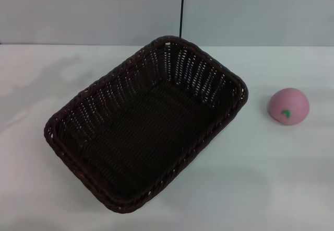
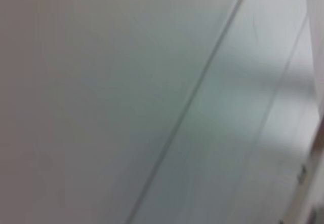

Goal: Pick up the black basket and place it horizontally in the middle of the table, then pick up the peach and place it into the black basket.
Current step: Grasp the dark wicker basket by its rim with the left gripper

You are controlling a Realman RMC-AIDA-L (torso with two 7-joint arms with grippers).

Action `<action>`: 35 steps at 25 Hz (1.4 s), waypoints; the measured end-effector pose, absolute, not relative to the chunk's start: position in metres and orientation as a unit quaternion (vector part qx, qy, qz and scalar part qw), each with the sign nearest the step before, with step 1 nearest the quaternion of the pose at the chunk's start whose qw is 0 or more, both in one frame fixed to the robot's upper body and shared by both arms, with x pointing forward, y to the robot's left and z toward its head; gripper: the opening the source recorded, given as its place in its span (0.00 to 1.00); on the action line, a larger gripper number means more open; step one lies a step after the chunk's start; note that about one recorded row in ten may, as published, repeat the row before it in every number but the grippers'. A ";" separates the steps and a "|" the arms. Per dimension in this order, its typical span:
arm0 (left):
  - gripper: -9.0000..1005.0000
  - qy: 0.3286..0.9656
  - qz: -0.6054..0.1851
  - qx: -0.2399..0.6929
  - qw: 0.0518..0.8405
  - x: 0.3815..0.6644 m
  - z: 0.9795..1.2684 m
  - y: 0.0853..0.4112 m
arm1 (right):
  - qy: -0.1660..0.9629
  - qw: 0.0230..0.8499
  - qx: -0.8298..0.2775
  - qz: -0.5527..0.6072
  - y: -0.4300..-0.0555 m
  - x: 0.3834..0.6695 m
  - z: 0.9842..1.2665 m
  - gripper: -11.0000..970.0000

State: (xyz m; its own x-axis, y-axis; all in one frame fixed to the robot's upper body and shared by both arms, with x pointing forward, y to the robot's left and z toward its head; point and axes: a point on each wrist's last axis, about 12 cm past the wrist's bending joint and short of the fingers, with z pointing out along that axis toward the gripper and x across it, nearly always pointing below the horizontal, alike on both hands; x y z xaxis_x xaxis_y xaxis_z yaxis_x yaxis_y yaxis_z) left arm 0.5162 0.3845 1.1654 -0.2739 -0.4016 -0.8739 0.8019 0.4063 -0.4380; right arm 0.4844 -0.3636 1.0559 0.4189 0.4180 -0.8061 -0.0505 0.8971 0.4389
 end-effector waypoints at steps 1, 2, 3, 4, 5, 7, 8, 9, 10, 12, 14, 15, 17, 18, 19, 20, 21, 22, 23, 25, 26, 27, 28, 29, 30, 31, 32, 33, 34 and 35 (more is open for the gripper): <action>0.82 0.634 -0.516 0.195 0.542 0.527 1.176 0.379 | 0.520 0.823 0.177 0.142 -0.363 0.484 1.055 0.49; 0.82 0.634 -0.516 0.195 0.542 0.527 1.176 0.379 | 0.520 0.823 0.177 0.142 -0.363 0.484 1.055 0.49; 0.82 0.649 -0.508 0.211 0.526 0.533 1.181 0.375 | 0.522 0.822 0.179 0.142 -0.364 0.483 1.055 0.49; 0.82 0.660 -0.501 0.222 0.515 0.537 1.185 0.372 | 0.522 0.822 0.179 0.142 -0.364 0.483 1.055 0.49; 0.82 0.678 -0.487 0.236 0.498 0.543 1.189 0.367 | 0.522 0.822 0.179 0.141 -0.364 0.482 1.054 0.49; 0.82 0.711 -0.457 0.259 0.468 0.553 1.195 0.357 | 0.524 0.821 0.181 0.139 -0.365 0.480 1.053 0.49; 0.82 0.725 -0.440 0.272 0.454 0.559 1.198 0.350 | 0.525 0.820 0.182 0.137 -0.366 0.478 1.052 0.49; 0.82 0.736 -0.427 0.280 0.445 0.562 1.200 0.346 | 0.526 0.820 0.183 0.136 -0.366 0.477 1.052 0.49; 0.81 0.748 -0.411 0.292 0.432 0.568 1.202 0.338 | 0.527 0.819 0.184 0.135 -0.367 0.476 1.051 0.49; 0.81 0.764 -0.387 0.307 0.415 0.575 1.205 0.327 | 0.528 0.818 0.188 0.131 -0.369 0.473 1.050 0.49; 0.81 0.778 -0.361 0.327 0.397 0.582 1.207 0.314 | 0.529 0.817 0.190 0.129 -0.370 0.471 1.048 0.49; 0.81 0.784 -0.351 0.335 0.388 0.585 1.208 0.308 | 0.530 0.816 0.192 0.128 -0.370 0.469 1.047 0.49; 0.81 0.792 -0.336 0.347 0.374 0.590 1.208 0.298 | 0.532 0.814 0.195 0.126 -0.371 0.467 1.046 0.49; 0.81 0.798 -0.324 0.352 0.366 0.592 1.209 0.293 | 0.533 0.813 0.197 0.125 -0.371 0.466 1.045 0.49; 0.80 0.803 -0.314 0.357 0.360 0.595 1.209 0.288 | 0.533 0.813 0.198 0.125 -0.371 0.466 1.045 0.49; 0.80 0.809 -0.301 0.363 0.351 0.597 1.208 0.281 | 0.534 0.813 0.198 0.124 -0.372 0.466 1.045 0.49; 0.80 0.814 -0.291 0.365 0.345 0.599 1.208 0.278 | 0.534 0.812 0.199 0.124 -0.372 0.466 1.044 0.49; 0.80 0.819 -0.281 0.368 0.339 0.600 1.207 0.274 | 0.535 0.812 0.199 0.124 -0.372 0.466 1.044 0.49; 0.80 0.825 -0.267 0.373 0.331 0.601 1.206 0.269 | 0.535 0.812 0.200 0.123 -0.372 0.466 1.044 0.49; 0.80 0.833 -0.247 0.376 0.321 0.603 1.205 0.264 | 0.536 0.811 0.200 0.123 -0.372 0.465 1.044 0.49; 0.80 0.843 -0.227 0.377 0.309 0.606 1.202 0.260 | 0.536 0.811 0.200 0.123 -0.372 0.465 1.044 0.49; 0.80 0.843 -0.227 0.377 0.309 0.606 1.202 0.260 | 0.536 0.811 0.200 0.123 -0.372 0.465 1.044 0.49; 0.79 0.847 -0.219 0.377 0.303 0.607 1.201 0.258 | 0.536 0.811 0.201 0.123 -0.372 0.465 1.044 0.49; 0.79 0.855 -0.205 0.377 0.290 0.609 1.197 0.252 | 0.536 0.811 0.201 0.123 -0.372 0.465 1.044 0.49; 0.79 0.855 -0.205 0.377 0.290 0.609 1.197 0.252 | 0.536 0.811 0.201 0.123 -0.372 0.465 1.044 0.49; 0.79 0.860 -0.196 0.376 0.284 0.610 1.194 0.249 | 0.536 0.811 0.201 0.123 -0.372 0.465 1.044 0.49; 0.79 0.864 -0.188 0.376 0.278 0.610 1.192 0.247 | 0.536 0.811 0.201 0.123 -0.372 0.465 1.044 0.49; 0.79 0.867 -0.180 0.375 0.272 0.611 1.190 0.245 | 0.536 0.811 0.201 0.123 -0.372 0.465 1.043 0.49; 0.79 0.871 -0.175 0.376 0.263 0.611 1.187 0.243 | 0.538 0.809 0.202 0.123 -0.371 0.465 1.043 0.49; 0.79 0.871 -0.175 0.376 0.263 0.611 1.187 0.243 | 0.538 0.809 0.202 0.123 -0.371 0.465 1.042 0.49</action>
State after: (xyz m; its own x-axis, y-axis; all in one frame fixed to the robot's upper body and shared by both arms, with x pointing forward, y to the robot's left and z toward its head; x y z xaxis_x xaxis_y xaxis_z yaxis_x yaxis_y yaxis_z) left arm 0.6108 0.2431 1.1874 -0.5785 0.5637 -0.5896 0.7474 0.6559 -0.1062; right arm 0.4646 -0.3709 1.0422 0.3900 0.4164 -0.8213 0.0192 0.8881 0.4593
